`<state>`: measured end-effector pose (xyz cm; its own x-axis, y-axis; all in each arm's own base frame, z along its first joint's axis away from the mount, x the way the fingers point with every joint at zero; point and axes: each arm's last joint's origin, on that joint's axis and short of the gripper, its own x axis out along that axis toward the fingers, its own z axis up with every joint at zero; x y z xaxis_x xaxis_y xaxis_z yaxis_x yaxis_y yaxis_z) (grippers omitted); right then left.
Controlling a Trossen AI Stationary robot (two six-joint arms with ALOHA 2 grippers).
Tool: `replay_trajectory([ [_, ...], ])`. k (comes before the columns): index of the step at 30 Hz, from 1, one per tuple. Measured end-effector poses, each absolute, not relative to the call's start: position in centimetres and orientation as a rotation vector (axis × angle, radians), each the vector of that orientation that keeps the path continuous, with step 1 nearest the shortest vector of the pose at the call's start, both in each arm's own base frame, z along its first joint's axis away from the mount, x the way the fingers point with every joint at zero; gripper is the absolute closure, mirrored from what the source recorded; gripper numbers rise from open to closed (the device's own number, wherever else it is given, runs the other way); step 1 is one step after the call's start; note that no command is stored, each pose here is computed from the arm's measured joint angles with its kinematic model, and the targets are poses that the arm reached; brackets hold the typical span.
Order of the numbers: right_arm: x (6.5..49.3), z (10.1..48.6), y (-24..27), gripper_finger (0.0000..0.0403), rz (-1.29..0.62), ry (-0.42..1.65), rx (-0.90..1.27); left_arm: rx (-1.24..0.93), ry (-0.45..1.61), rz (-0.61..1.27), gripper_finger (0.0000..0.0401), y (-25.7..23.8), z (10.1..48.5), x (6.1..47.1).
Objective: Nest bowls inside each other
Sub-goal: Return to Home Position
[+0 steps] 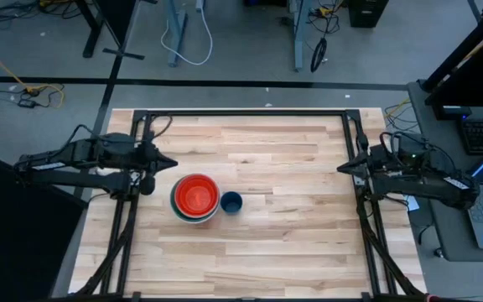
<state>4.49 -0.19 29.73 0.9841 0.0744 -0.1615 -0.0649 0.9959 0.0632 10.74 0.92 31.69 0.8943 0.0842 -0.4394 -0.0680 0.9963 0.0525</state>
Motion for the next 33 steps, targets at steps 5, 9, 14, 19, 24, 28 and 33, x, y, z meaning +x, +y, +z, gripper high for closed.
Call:
replay_trajectory([
  [5, 5.6, 28.2, -0.5, 0.0403, 0.071, 0.126, 0.04, 0.176, 0.342, 0.039, 0.0401, 0.8, 32.6, 10.2],
  [9, 6.6, 27.1, -0.7, 0.0403, 0.072, 0.082, 0.001, 0.174, 0.262, 0.008, 0.0401, 0.7, 32.0, 9.7],
  [14, 7.9, 25.4, -1.0, 0.0403, 0.071, 0.035, -0.02, 0.125, 0.147, 0.015, 0.0401, 0.6, 29.6, 9.8],
  [19, 8.8, 23.7, -1.2, 0.0403, 0.071, 0.0, 0.005, 0.113, 0.075, 0.02, 0.0401, 0.7, 26.7, 10.3],
  [24, 9.2, 22.9, -1.4, 0.0403, 0.058, -0.026, 0.007, 0.103, 0.035, 0.023, 0.0401, 0.7, 24.7, 10.7],
  [28, 9.4, 22.8, -1.5, 0.0403, 0.048, -0.06, -0.001, 0.089, 0.034, 0.023, 0.0401, 0.7, 24.0, 10.8],
  [33, 9.9, 22.1, -1.6, 0.0403, 0.038, -0.073, -0.004, 0.087, 0.016, 0.024, 0.0401, 0.7, 22.9, 11.0],
])
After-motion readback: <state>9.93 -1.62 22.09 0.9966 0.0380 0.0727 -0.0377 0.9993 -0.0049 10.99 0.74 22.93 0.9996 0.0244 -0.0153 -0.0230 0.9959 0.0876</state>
